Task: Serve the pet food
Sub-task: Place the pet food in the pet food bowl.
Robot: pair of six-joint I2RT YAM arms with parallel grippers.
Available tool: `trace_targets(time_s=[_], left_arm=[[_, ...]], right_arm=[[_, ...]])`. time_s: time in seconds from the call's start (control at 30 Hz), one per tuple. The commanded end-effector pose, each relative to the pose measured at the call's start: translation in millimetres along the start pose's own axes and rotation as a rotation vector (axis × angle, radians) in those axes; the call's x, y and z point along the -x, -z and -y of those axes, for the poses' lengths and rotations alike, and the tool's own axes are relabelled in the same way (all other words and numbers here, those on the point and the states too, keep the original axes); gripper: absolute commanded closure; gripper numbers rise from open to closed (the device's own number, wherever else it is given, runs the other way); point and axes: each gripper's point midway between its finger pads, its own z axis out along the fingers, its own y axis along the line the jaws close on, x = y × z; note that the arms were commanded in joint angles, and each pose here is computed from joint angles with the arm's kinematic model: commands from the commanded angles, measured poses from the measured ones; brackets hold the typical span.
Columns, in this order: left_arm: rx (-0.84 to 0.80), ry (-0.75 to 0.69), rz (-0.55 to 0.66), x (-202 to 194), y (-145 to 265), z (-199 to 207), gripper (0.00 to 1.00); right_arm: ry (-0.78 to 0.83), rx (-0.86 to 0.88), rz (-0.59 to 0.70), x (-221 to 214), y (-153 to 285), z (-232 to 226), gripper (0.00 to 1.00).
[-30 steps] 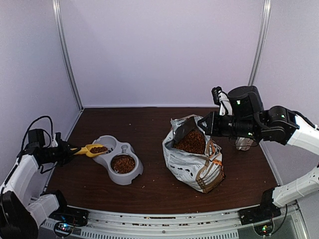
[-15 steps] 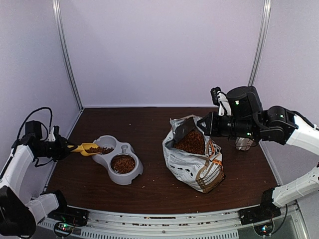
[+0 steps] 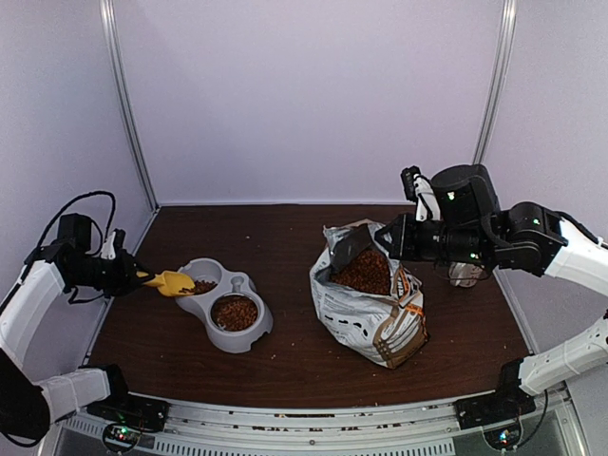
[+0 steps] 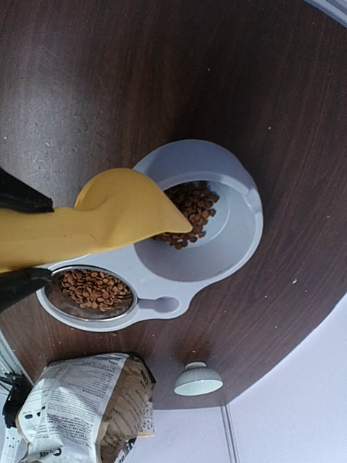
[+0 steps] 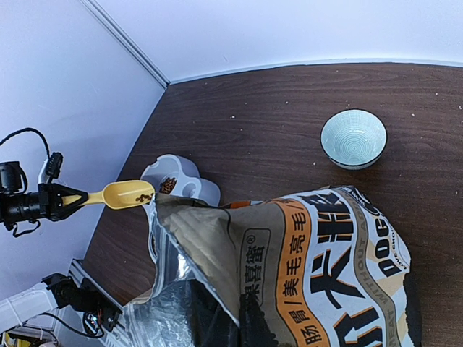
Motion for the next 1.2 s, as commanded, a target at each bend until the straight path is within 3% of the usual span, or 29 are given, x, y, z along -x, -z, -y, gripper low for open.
trace_targets(time_s=[0.0,0.5,0.8,1.17], left_arm=[[0.044,-0.060,0.046,18,7,6,1.00],[-0.016,-0.116,0.073,25,18,36,1.00],[-0.305,-0.290,0.040,13,54,144,1.00],[-0.706,-0.528,-0.038,-43,107,289,1.00]], right_arm=[[0.013,-0.034,-0.011,-2,-3,7,1.00],[0.016,-0.031,-0.015,-2,-3,6,1.00],[0.026,-0.044,-0.009,1,-5,6,1.00],[0.038,-0.027,-0.031,-4,-8,2,1.00]])
